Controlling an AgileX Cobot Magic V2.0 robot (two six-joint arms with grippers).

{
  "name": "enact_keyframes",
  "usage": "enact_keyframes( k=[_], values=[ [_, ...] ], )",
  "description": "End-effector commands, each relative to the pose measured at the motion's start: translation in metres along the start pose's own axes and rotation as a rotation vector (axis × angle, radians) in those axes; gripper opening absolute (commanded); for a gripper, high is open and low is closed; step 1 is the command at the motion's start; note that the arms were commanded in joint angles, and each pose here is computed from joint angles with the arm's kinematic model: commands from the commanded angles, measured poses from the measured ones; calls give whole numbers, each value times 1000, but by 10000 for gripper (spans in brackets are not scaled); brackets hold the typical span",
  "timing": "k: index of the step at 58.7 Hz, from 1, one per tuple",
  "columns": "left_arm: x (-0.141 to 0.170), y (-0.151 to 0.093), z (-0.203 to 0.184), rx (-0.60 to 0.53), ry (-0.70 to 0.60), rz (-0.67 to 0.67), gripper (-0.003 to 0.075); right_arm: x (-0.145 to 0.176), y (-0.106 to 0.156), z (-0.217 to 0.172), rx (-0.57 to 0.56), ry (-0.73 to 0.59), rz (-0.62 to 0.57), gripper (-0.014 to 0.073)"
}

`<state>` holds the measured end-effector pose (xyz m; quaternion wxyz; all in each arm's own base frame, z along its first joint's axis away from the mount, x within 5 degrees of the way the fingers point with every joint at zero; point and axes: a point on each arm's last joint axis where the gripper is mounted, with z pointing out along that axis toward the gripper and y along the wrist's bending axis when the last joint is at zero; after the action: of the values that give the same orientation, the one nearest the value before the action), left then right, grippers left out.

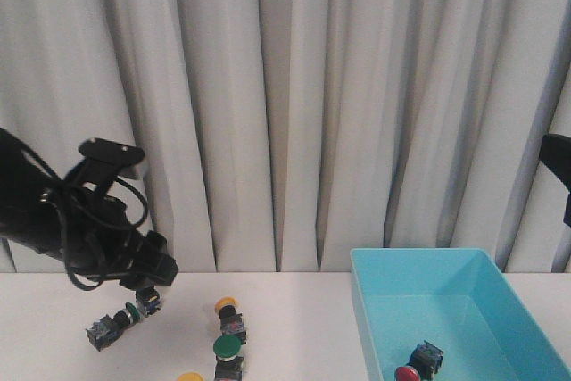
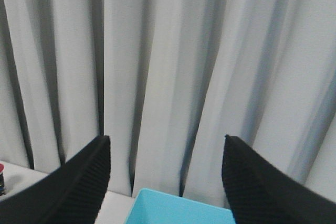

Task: Pick red and yellow buttons and place in box
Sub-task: 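Lower the left gripper over the yellow button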

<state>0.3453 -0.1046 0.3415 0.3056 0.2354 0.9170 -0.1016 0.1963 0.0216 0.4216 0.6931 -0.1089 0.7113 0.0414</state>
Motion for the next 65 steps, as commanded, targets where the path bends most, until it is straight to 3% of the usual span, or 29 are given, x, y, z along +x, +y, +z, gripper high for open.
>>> enact_keyframes(
  k=[1,16,31,65],
  values=[
    [-12,0,-6,21,-9,-22,504,-12,-2,-4,17,-47,-2,467],
    [-3,11,48,37,166,-25,504,-10,1,-4,-10,-26,3,467],
    [7,17,88,43,245,-37,504,-9,1,-4,-15,-22,4,467],
    [14,-5,123,62,312,92,504,-9,2,-4,-22,-17,18,467]
  ],
)
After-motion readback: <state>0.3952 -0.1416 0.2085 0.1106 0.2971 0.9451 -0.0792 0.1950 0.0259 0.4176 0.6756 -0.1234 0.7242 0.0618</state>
